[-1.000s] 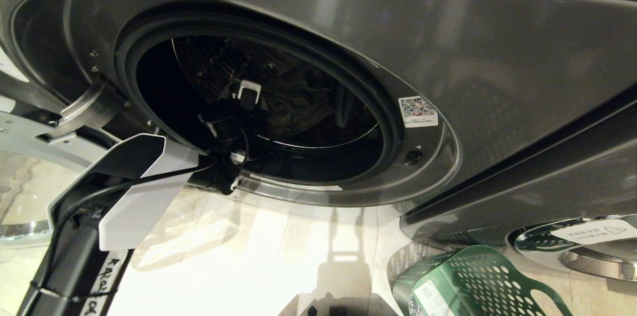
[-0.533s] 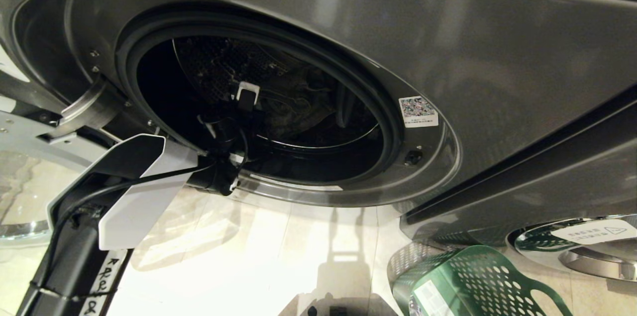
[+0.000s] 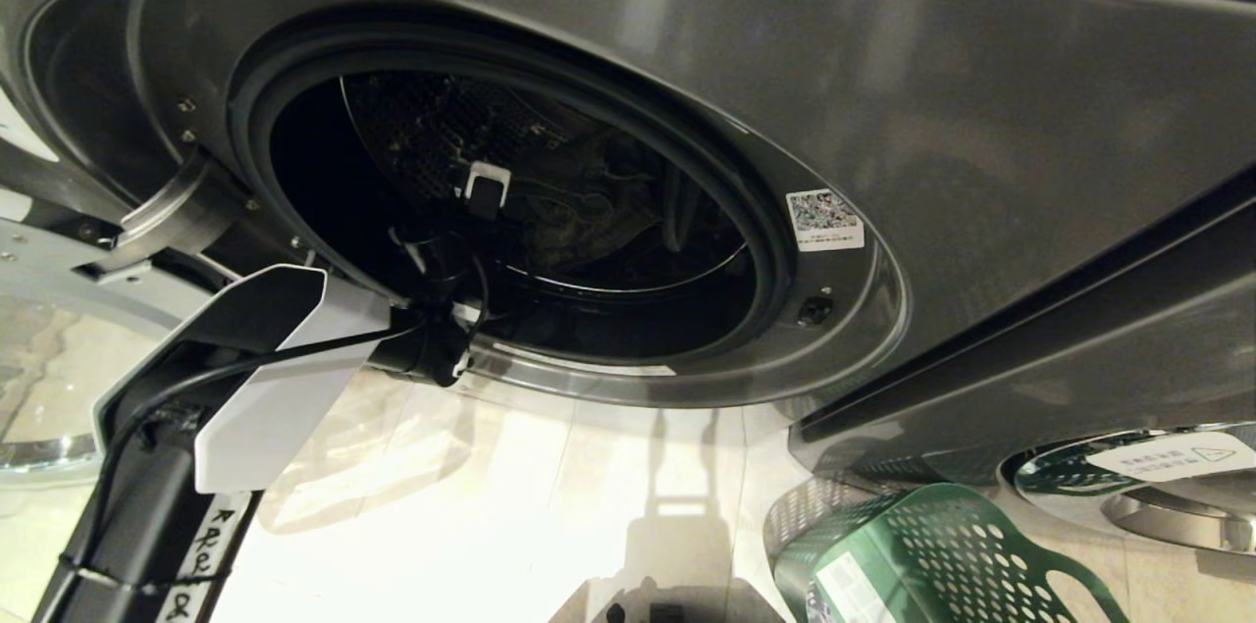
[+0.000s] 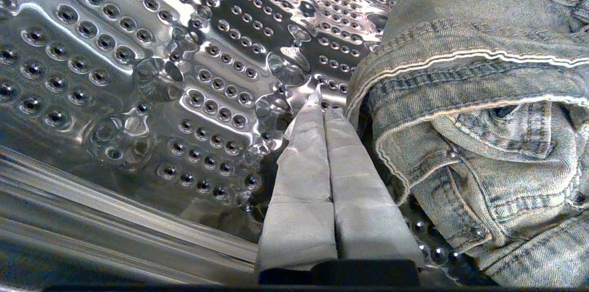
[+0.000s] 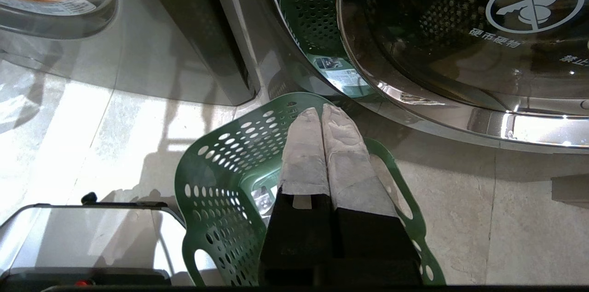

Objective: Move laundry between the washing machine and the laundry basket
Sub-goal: Pick a cloth and place it into the basket

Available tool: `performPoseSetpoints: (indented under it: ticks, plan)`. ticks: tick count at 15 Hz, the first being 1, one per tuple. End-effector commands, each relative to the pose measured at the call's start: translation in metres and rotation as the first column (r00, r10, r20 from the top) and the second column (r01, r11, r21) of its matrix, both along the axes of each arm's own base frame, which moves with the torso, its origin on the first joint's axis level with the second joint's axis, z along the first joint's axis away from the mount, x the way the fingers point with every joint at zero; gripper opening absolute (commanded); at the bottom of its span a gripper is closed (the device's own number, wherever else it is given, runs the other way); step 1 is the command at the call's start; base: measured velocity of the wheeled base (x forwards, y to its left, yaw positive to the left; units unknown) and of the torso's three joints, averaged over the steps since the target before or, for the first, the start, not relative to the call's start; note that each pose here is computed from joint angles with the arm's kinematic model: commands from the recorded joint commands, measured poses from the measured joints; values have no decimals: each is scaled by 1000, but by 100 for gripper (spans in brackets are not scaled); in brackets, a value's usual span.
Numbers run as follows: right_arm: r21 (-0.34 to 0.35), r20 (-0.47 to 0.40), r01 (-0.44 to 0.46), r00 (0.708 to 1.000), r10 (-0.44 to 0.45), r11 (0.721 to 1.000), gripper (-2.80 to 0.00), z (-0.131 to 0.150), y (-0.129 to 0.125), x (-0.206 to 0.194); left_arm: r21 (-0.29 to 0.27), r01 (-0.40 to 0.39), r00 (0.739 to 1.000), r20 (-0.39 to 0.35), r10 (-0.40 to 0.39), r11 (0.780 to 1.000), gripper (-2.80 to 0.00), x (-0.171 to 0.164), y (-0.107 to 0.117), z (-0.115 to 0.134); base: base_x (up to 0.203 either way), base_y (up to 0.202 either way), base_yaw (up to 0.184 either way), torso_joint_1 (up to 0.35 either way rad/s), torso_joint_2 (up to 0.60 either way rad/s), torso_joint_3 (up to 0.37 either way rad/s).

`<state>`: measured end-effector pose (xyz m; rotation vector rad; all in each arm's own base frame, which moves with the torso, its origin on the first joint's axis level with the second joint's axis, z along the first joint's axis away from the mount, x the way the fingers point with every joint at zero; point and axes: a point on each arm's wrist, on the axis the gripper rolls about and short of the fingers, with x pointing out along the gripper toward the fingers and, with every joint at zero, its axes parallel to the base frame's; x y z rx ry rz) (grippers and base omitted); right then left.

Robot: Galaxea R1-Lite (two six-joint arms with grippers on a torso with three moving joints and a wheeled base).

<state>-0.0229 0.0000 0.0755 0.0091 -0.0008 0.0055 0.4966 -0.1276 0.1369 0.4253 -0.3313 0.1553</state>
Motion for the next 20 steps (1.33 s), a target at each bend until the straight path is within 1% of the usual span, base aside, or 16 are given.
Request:
performPoseSetpoints:
  ticks: [1,9,11,14,16,18,20]
  plan:
    - [0,-1,-1,1000,1,1000,-280,0,0,0,1,-2,1000,2,2,1000,-280,0,0,-1,0,0,0,0,0,0]
    - [0,-1,-1,1000,1,1000,-280,0,0,0,0,-2,1000,7,2,1000,-280,-1,1,3,0,0,0,0,0,0]
    - [0,-1,-1,1000,1,1000,-280,0,0,0,1,2,1000,-24,-2,1000,-280,-7,2,-1,0,0,0,0,0,0]
    - [0,-1,-1,1000,1,1000,-280,0,0,0,-34,17,994,-105,-20,999,-280,-20,5,-12,0,0,0,0,0,0]
    - [0,-1,-2,1000,2,1000,-280,0,0,0,-59,20,990,-138,-28,998,-280,-31,7,-9,0,0,0,0,0,0]
    - [0,-1,-1,1000,1,1000,-280,0,0,0,-118,48,980,-187,-70,992,-280,-44,2,-6,0,0,0,0,0,0]
    - [0,-1,-1,1000,1,1000,-280,0,0,0,-159,63,968,-230,-99,985,-280,-57,-2,-5,0,0,0,0,0,0]
